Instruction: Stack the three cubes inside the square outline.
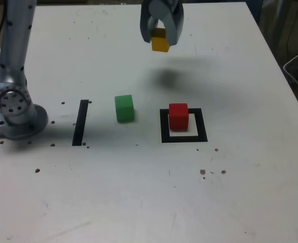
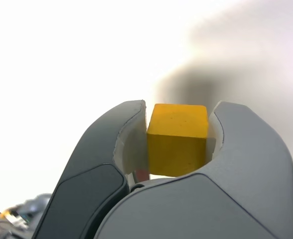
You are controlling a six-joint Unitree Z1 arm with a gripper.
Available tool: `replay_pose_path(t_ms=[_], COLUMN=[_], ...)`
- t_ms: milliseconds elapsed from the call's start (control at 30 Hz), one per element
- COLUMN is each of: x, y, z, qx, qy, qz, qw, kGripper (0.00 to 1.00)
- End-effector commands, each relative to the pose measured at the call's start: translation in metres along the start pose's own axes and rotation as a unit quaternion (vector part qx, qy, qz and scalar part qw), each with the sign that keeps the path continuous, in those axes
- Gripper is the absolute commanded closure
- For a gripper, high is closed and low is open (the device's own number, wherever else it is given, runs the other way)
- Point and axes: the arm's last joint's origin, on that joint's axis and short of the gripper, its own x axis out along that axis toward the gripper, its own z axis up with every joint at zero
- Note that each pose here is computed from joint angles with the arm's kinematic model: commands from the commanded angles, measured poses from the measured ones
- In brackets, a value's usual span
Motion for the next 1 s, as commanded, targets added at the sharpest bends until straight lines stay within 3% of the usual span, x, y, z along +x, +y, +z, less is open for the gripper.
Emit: replay_pose_path(t_ms=[0,167,433,667,967], x=[-0.015,-0.031,-0.023,-0.027,-0.013], y=[-0.015,-0.05,-0.099,-0.135,-0.15], z=[0.002,0.012,0.029,0.045,0.062], qx=[-0.002,-0.018,-0.045,-0.07,-0.097], qy=[-0.01,-0.01,0.013,0.007,0.017], qz=[0.008,0.01,-0.008,-0.008,-0.049], qw=[0.9999,0.9997,0.9988,0.9975,0.9939], kGripper=[0.84,0.84,0.84,0.84,0.84])
